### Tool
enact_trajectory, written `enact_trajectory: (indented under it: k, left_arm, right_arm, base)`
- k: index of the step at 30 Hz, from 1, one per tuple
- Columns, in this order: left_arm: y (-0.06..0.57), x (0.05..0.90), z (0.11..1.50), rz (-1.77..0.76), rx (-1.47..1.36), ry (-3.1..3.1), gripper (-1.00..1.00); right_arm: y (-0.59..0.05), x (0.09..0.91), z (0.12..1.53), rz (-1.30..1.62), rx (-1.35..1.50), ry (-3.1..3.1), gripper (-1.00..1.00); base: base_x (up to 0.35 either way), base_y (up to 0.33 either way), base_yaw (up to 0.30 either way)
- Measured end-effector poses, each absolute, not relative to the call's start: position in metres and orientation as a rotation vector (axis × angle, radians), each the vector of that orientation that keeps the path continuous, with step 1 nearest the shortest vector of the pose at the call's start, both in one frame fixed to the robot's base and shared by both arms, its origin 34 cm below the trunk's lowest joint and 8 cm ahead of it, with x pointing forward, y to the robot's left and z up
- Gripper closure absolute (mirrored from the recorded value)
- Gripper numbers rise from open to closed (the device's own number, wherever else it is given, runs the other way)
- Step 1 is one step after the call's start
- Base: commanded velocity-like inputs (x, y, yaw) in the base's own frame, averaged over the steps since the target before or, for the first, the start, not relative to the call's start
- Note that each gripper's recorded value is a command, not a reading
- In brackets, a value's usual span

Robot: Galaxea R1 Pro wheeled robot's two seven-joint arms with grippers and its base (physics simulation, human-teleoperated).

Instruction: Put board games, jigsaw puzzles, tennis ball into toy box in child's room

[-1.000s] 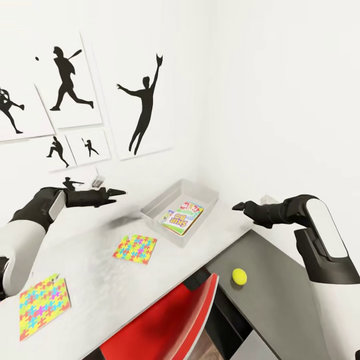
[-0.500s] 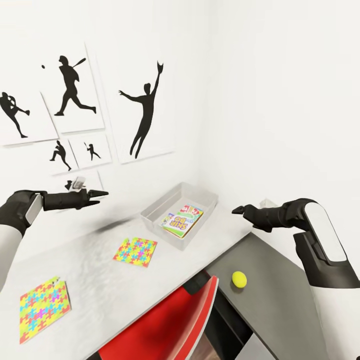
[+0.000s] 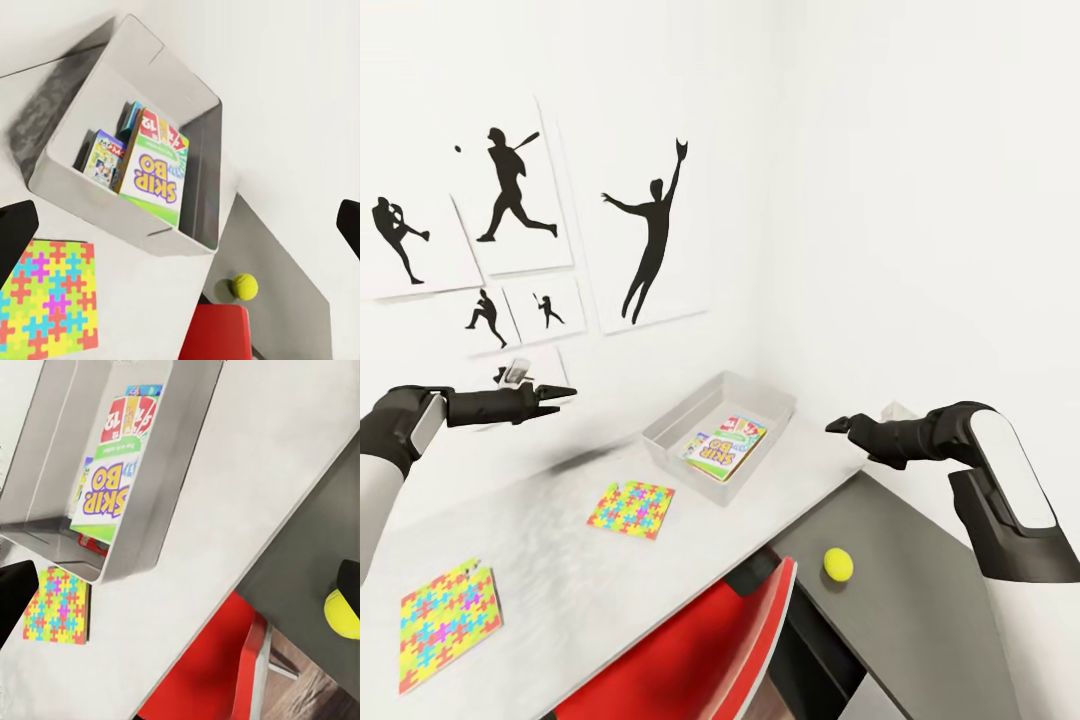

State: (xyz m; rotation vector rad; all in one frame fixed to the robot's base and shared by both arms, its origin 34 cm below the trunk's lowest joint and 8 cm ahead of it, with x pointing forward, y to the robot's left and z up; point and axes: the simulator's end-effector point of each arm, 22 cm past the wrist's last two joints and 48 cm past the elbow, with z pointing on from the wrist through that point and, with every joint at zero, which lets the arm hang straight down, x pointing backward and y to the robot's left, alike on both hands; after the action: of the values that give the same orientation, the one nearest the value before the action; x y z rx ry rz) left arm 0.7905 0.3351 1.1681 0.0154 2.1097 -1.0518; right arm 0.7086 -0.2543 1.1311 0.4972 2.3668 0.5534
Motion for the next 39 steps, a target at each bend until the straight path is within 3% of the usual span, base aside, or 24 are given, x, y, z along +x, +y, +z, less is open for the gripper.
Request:
enact_trajectory:
  k: [8,18,27,39]
  left_arm:
    - [0.3352,0.7867,1.1711,-1.052,0.017,2.106,-1.0]
    - [0.3354,0.784,1.1701,-1.049,0.017,2.108,-1.0]
    - [0.3355,0.7833,1.1697,-1.049,0.016,2.109,-1.0]
    - [0.3359,0.7828,1.1686,-1.047,0.016,2.111,-1.0]
  right_arm:
    - [-0.2533,0.7056,1.1342,0.556,0.495,2.363,-1.0]
    - [-0.2505,0.7043,1.135,0.562,0.493,2.365,-1.0]
    - [-0.2488,0.7036,1.1347,0.561,0.488,2.368,-1.0]
    - [-0.2475,0.7034,1.1331,0.561,0.488,2.372,-1.0]
  base:
    - [-0.139,0.0,0.056]
    - [-0.309,0.0,0.221]
    - [-0.213,0.006,0.017]
    - [-0.062,0.216,0.187]
